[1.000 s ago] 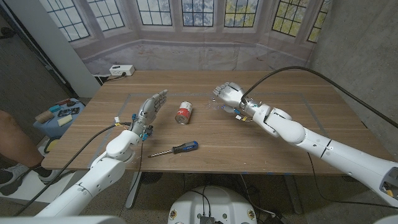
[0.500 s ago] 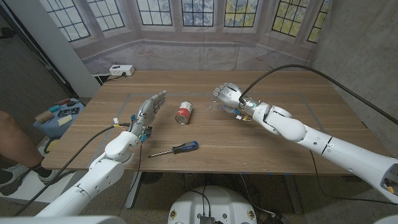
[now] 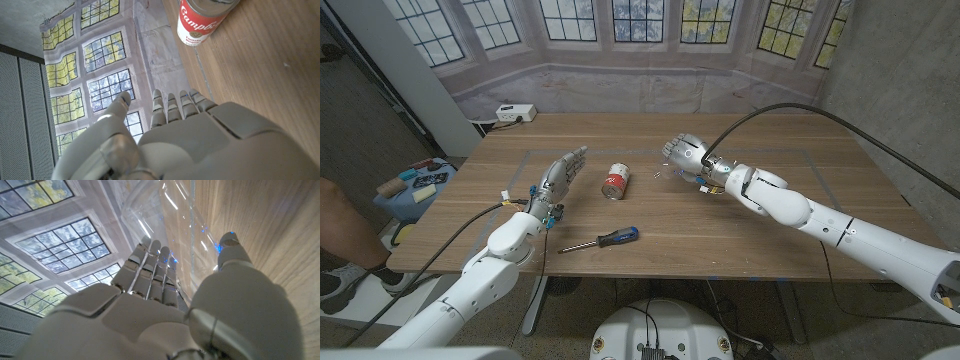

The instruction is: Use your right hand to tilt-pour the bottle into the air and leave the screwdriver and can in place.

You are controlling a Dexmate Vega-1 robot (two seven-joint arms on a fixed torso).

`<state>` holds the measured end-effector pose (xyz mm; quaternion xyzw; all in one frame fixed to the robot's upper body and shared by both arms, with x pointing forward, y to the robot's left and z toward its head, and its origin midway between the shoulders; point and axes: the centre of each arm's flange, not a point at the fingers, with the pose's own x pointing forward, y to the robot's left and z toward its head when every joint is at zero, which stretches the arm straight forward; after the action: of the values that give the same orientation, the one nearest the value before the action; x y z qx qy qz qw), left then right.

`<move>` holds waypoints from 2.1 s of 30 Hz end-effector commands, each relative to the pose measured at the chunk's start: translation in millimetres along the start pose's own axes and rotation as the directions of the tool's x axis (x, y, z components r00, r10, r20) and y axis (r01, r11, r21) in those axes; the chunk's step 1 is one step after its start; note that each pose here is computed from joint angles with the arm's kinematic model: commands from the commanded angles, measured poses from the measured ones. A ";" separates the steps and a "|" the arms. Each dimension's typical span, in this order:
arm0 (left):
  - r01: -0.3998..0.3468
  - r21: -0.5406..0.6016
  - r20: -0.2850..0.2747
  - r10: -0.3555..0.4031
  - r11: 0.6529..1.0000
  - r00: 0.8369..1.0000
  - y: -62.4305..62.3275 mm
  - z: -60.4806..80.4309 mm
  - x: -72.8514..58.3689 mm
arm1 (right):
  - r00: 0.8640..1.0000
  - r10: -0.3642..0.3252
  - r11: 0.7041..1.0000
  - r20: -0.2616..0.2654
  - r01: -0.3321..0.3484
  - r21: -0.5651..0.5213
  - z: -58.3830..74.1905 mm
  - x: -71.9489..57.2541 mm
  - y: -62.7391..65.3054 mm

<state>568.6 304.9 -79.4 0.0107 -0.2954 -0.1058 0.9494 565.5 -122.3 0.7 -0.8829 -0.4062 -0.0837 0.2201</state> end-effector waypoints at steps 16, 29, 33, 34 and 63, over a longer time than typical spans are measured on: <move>-0.013 -0.003 -0.011 0.013 1.000 1.000 6.7 -3.2 2.9 | 0.999 0.034 0.999 0.007 -0.034 0.005 -1.2 7.1 6.2; -0.006 -0.012 -0.017 0.006 1.000 1.000 9.2 -5.7 6.8 | 0.999 0.046 0.998 0.003 -0.046 0.052 -1.6 11.6 4.3; -0.005 -0.013 -0.019 0.004 1.000 1.000 9.7 -6.6 7.8 | 0.999 0.049 0.992 -0.007 -0.048 0.115 -4.3 12.4 2.1; -0.004 -0.014 -0.020 0.004 1.000 1.000 9.7 -6.7 8.1 | 0.999 0.047 0.991 -0.007 -0.046 0.127 -5.0 12.4 1.3; 0.001 -0.018 -0.031 -0.001 1.000 1.000 4.6 -8.0 8.6 | 0.996 0.023 0.898 -0.085 0.017 0.439 -23.1 7.5 -16.4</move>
<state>582.3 309.1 -79.6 0.0050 -0.2818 -0.1090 0.9533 562.2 -117.2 21.4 -0.8365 -0.4024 -0.0443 0.3692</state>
